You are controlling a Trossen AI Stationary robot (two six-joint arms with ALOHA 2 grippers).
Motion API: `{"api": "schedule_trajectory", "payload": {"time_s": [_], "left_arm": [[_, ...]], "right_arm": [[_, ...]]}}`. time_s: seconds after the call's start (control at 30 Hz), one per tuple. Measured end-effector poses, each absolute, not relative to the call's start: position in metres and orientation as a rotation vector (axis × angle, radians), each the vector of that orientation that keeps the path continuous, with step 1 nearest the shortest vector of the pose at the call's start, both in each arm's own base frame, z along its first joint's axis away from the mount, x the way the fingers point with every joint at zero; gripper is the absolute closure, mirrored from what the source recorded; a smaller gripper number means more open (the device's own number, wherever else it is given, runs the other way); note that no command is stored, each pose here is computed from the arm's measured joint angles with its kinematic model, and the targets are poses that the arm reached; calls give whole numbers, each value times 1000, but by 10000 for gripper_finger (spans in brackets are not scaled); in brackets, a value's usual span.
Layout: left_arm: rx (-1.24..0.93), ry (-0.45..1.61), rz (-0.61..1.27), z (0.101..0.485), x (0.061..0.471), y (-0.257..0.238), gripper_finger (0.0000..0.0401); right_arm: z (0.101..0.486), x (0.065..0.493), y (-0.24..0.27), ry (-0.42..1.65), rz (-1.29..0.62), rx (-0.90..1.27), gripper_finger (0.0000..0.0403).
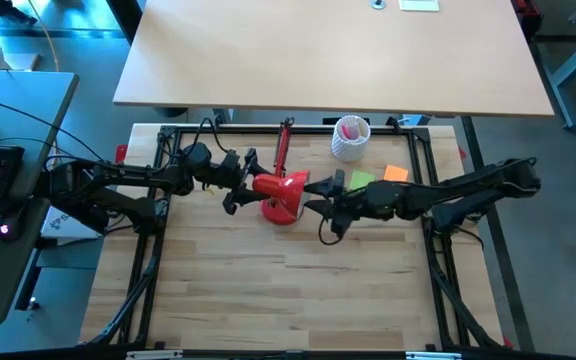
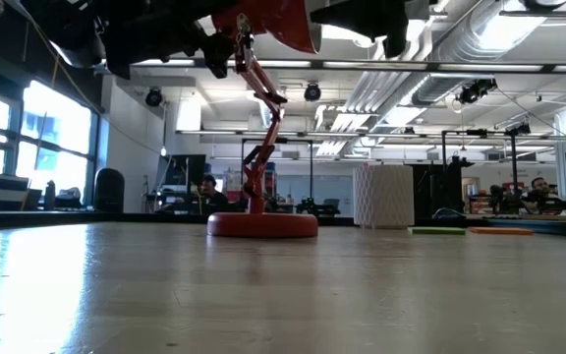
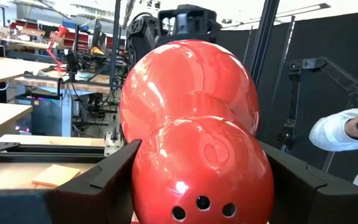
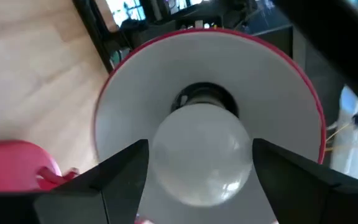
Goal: Screw lightbulb
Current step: Insert the white lightbulb into the red lamp
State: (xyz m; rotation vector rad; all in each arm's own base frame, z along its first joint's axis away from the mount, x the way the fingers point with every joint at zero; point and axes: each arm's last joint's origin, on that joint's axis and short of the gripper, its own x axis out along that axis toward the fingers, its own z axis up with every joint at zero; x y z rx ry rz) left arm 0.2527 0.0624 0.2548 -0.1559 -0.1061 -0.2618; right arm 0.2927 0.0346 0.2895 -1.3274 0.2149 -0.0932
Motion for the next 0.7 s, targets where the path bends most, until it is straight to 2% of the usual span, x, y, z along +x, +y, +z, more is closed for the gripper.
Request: {"api": "schedule_trajectory", "payload": {"time_s": [0.17,0.33,0.53,0.7], "left_arm": [[-153,-106,-266,255,253,62,150],[-153,-104,-262,254,252,63,150],[-147,-102,-270,254,252,63,150],[-132,-102,-275,254,252,62,150]], "right_arm": [[292,304,35,257,-130,-1401,126],[292,307,34,270,-159,-1261,155],[292,308,30,230,-182,-954,171],[296,308,29,143,-222,-538,173]]}}
